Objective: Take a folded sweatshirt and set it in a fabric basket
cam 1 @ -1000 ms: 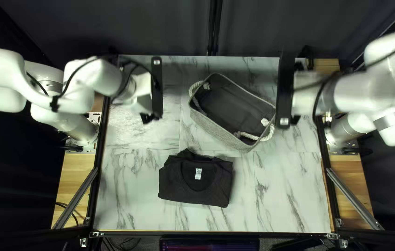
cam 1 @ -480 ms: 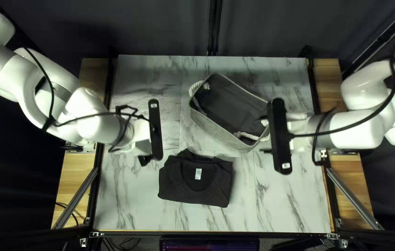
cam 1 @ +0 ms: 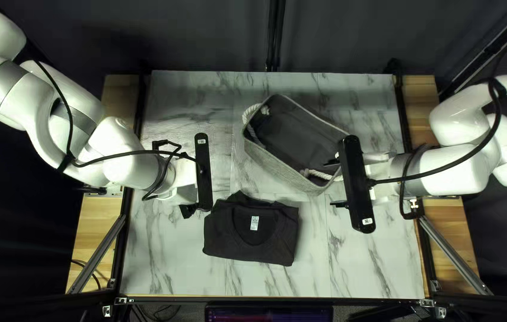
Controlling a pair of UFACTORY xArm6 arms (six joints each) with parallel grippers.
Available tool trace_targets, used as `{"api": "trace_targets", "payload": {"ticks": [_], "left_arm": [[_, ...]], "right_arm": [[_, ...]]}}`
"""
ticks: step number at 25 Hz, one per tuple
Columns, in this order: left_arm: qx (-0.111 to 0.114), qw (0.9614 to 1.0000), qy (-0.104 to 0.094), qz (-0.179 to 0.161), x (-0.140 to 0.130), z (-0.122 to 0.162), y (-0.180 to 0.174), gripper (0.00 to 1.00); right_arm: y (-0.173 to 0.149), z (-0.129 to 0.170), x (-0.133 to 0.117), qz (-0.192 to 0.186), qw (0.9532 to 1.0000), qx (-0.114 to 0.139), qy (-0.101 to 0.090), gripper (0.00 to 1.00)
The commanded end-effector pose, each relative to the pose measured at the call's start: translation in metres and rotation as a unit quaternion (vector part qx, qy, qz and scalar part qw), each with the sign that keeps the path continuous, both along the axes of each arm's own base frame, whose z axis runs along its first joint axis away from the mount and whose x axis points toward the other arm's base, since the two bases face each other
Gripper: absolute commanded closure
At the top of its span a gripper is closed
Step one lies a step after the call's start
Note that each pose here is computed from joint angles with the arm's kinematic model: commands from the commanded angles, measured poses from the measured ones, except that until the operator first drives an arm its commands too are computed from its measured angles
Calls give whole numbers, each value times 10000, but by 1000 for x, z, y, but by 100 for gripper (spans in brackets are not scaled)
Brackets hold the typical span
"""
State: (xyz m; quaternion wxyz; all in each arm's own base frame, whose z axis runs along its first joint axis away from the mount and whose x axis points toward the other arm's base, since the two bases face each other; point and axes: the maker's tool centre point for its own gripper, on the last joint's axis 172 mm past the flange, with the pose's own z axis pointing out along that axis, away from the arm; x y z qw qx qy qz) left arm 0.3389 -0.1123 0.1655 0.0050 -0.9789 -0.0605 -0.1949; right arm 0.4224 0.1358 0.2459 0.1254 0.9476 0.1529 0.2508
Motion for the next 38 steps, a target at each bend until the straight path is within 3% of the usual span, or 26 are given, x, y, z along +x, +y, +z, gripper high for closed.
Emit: {"api": "trace_targets", "payload": {"ticks": [1, 6, 9, 13, 21, 24, 31, 35, 38], "left_arm": [[-239, 9996, 56, -134, 7, -1, -10, 0], [-515, 9972, 219, -504, 3, -11, -14, 0], [-528, 9951, 138, -819, -5, -22, -14, 0], [-554, 9929, 52, -1053, -3, -28, -16, 0], [-449, 9855, 116, -1634, 4, -24, -21, 0], [-513, 9865, 163, -1545, 10, -27, -20, 0], [-841, 9925, 324, -832, 14, -30, -18, 0], [-1014, 9925, 329, -606, 12, -37, -14, 0], [-1088, 9921, 303, -546, 10, -37, -14, 0]], "right_arm": [[14, -22, -7, 255, 9993, -97, 252, 0], [26, -49, -13, 604, 9968, -220, 478, 0], [33, -72, -9, 886, 9931, -343, 692, 0], [30, -83, -7, 1194, 9885, -466, 808, 0], [22, -106, -2, 2218, 9670, -706, 1040, 0], [19, -113, 0, 2268, 9647, -768, 1100, 0], [35, -127, 13, 2046, 9648, -1075, 1253, 0], [42, -150, 27, 1781, 9641, -1405, 1378, 0], [41, -153, 31, 1677, 9644, -1511, 1380, 0]]}}
